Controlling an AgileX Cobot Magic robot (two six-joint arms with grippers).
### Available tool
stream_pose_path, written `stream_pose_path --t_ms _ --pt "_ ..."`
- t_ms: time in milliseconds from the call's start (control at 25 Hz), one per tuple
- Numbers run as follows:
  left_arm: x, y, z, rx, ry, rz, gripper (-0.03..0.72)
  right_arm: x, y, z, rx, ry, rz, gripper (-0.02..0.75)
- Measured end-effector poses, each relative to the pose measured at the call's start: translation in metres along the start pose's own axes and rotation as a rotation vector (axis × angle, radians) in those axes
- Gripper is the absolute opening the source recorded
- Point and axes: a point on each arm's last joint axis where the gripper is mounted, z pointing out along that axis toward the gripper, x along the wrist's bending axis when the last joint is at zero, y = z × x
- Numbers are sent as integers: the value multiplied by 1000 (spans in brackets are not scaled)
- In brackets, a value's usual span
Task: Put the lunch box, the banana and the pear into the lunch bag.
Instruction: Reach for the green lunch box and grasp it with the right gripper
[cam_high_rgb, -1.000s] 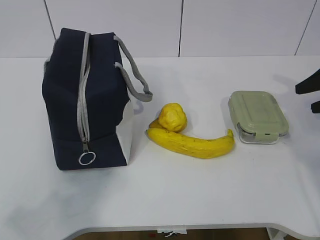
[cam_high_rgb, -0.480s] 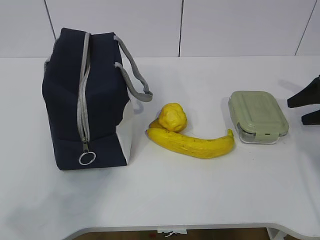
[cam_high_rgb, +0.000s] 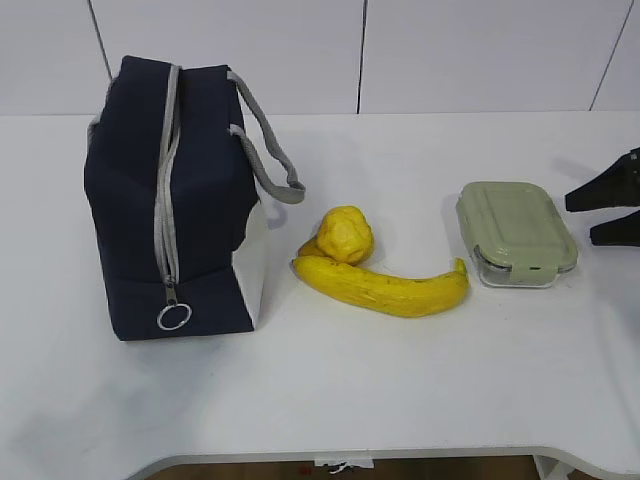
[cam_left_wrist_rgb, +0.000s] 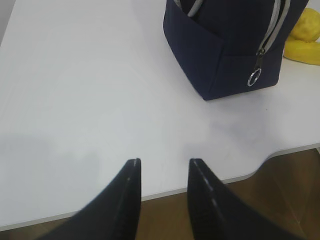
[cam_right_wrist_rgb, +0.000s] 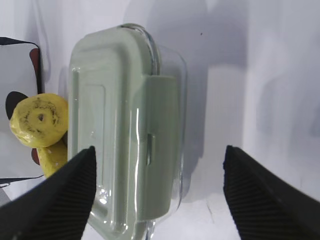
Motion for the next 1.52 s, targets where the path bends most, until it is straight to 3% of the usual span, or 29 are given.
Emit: stream_pose_path --t_ms 240,560,1080,1520 --pt "0 0 0 0 0 0 243 11 1 19 39 20 -55 594" --pt "0 0 0 0 0 0 243 6 5 40 73 34 -64 594" --pt "0 0 0 0 0 0 243 6 11 45 48 56 -58 591" --pt "0 0 0 0 0 0 243 3 7 45 96 22 -86 589"
